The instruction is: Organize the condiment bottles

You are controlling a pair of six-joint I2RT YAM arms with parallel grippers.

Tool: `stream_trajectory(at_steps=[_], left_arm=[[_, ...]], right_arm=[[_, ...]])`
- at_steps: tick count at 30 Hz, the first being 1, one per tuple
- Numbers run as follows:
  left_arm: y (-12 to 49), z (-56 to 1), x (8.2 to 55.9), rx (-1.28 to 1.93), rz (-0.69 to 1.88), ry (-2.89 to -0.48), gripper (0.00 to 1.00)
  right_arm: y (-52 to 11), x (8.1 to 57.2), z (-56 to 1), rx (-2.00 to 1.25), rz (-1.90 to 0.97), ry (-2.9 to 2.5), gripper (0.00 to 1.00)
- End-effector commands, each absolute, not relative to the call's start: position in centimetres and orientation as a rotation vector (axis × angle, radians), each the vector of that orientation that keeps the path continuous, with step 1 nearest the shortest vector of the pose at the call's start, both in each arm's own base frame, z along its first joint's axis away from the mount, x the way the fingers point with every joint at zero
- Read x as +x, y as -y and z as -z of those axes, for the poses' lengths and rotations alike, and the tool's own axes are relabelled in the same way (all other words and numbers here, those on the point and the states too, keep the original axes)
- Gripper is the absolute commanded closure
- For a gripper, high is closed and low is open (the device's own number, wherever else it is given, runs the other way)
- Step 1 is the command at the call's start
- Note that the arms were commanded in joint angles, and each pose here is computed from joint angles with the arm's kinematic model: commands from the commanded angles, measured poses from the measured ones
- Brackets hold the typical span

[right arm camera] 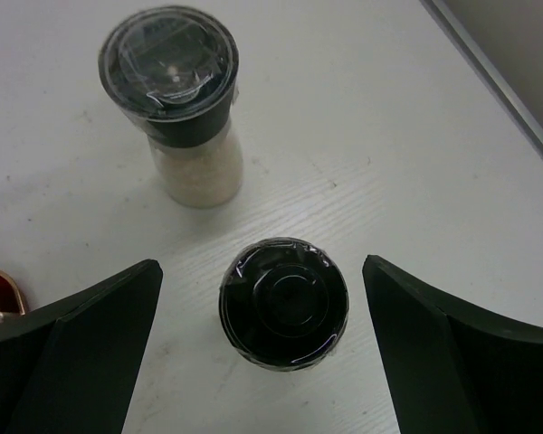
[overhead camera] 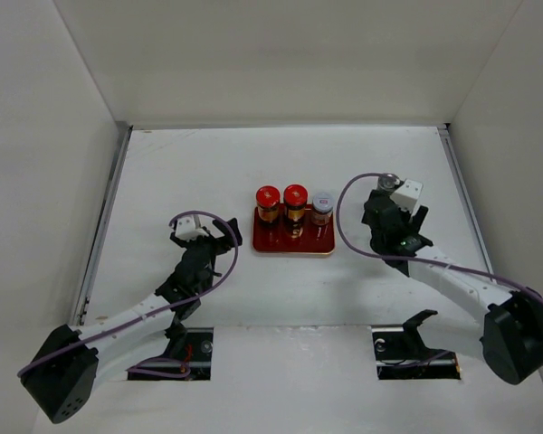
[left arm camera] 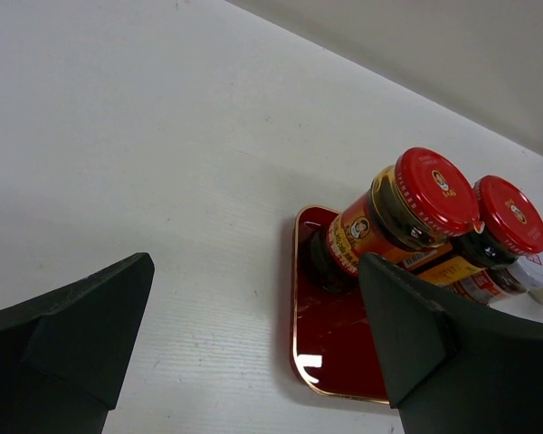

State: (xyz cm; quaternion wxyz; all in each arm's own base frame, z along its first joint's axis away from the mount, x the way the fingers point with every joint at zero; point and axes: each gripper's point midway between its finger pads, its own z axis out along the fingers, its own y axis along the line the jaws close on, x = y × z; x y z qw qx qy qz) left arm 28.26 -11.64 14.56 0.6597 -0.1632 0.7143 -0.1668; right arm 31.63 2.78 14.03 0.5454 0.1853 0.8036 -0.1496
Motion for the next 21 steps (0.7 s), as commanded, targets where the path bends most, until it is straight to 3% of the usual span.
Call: stream_trajectory(at_steps=[1, 9, 15, 21], left_arm=[[12.0, -16.4, 28.4, -0.39, 0.435, -1.559, 0.01], [12.0, -16.3, 28.5, -0.392, 0.434, -1.56, 0.01], [11.7, -16.5, 28.4, -0.403, 0.435, -1.546, 0.01], [11.4, -16.1, 28.5, -0.414, 0.413, -1.554, 0.0]], right_arm=[[-2.3, 31.3, -13.3, 0.501, 0.369, -1.897, 0.01], [-2.5, 31.4, -11.0, 0.556, 0.305, -1.929, 0.15], [-3.5, 31.5, -13.2, 0.543, 0.235, -1.868, 0.46], [-11.5, 29.7, -17.6, 0.323, 0.0, -1.855, 0.47]])
